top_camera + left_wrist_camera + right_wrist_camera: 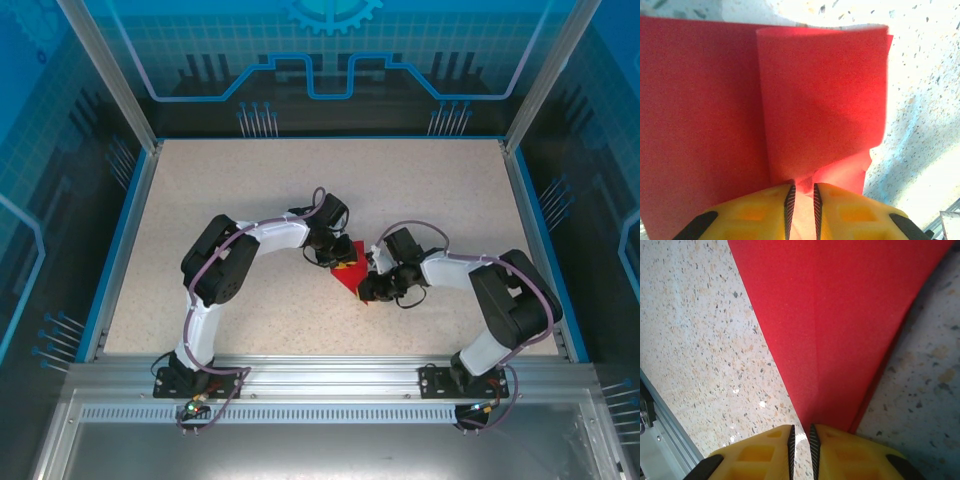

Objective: Fold a paper plane with a square sheet of paper (fold left side to right side)

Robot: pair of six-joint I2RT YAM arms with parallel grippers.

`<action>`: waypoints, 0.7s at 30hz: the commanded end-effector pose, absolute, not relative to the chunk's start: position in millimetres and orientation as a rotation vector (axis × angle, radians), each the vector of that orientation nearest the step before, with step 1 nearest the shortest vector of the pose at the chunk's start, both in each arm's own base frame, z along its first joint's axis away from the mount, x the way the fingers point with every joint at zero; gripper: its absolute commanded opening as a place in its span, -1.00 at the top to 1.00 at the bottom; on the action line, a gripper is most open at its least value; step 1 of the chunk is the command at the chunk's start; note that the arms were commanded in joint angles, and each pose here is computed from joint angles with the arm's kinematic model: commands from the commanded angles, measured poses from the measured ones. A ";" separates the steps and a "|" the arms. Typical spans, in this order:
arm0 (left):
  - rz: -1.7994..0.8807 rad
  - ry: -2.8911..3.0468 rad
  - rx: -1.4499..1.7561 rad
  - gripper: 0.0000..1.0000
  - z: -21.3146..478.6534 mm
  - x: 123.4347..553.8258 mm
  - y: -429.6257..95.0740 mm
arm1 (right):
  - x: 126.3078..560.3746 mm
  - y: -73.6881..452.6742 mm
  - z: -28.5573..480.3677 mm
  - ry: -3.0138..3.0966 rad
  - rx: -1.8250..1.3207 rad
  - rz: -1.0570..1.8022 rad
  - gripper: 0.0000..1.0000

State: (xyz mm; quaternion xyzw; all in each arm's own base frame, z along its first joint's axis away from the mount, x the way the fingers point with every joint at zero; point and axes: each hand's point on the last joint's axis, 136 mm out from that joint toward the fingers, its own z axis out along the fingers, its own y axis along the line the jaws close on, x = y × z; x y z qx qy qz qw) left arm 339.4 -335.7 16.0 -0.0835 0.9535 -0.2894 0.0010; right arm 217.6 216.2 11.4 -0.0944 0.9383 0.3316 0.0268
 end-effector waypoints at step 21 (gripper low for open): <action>-0.713 3.069 -0.331 0.52 -15.0 334.8 -305.3 | 168.2 201.4 49.6 2.983 -0.276 1.082 0.60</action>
